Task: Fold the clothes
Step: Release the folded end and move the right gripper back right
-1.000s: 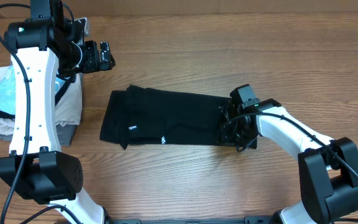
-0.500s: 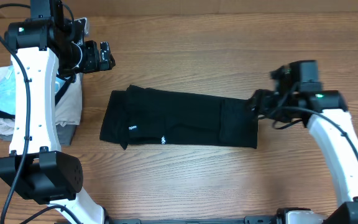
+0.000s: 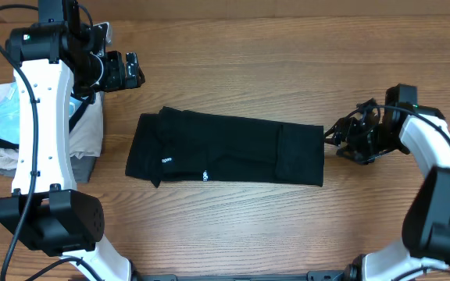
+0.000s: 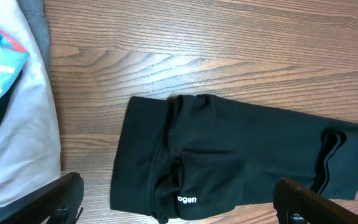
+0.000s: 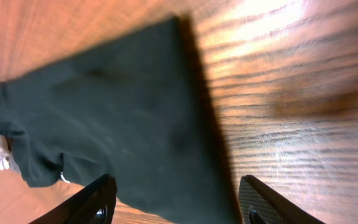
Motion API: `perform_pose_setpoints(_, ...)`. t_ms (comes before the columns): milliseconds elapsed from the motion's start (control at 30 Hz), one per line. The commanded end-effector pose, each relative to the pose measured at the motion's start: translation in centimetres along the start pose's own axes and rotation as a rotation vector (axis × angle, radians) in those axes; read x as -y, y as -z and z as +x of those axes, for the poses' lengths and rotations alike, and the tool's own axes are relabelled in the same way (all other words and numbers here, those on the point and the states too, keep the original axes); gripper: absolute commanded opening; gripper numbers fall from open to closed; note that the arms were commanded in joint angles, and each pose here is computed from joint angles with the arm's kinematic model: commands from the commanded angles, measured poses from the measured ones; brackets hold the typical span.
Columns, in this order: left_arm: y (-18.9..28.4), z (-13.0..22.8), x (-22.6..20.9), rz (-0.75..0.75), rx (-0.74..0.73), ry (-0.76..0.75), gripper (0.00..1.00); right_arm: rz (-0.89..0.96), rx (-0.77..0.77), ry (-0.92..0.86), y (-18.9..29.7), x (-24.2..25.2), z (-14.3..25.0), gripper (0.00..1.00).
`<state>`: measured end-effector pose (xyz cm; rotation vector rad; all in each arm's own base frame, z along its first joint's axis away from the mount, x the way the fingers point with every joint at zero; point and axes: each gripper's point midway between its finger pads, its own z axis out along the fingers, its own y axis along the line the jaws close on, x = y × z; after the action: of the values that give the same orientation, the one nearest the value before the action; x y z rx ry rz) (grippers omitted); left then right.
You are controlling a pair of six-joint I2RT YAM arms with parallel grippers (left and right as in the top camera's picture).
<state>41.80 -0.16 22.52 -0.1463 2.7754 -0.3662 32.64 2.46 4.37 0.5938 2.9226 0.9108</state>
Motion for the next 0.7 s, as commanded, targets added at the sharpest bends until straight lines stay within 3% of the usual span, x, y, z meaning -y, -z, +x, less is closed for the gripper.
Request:
perform_pose_setpoints(0, 0.3, -0.3, -0.1, 0.000, 0.011, -0.022, 1.00, -0.049, -0.045, 0.012, -1.3, 0.0, 0.3, 0.67)
perform_pose_setpoints(400, 0.3, -0.3, -0.1, 0.000, 0.011, -0.021, 1.00, -0.039, -0.109, 0.029, -5.2, 1.3, 2.1, 0.64)
perform_pose_setpoints(667, 0.3, -0.3, -0.1, 0.000, 0.011, -0.022, 1.00, -0.113, -0.113, 0.073, -5.8, 0.6, 2.8, 0.28)
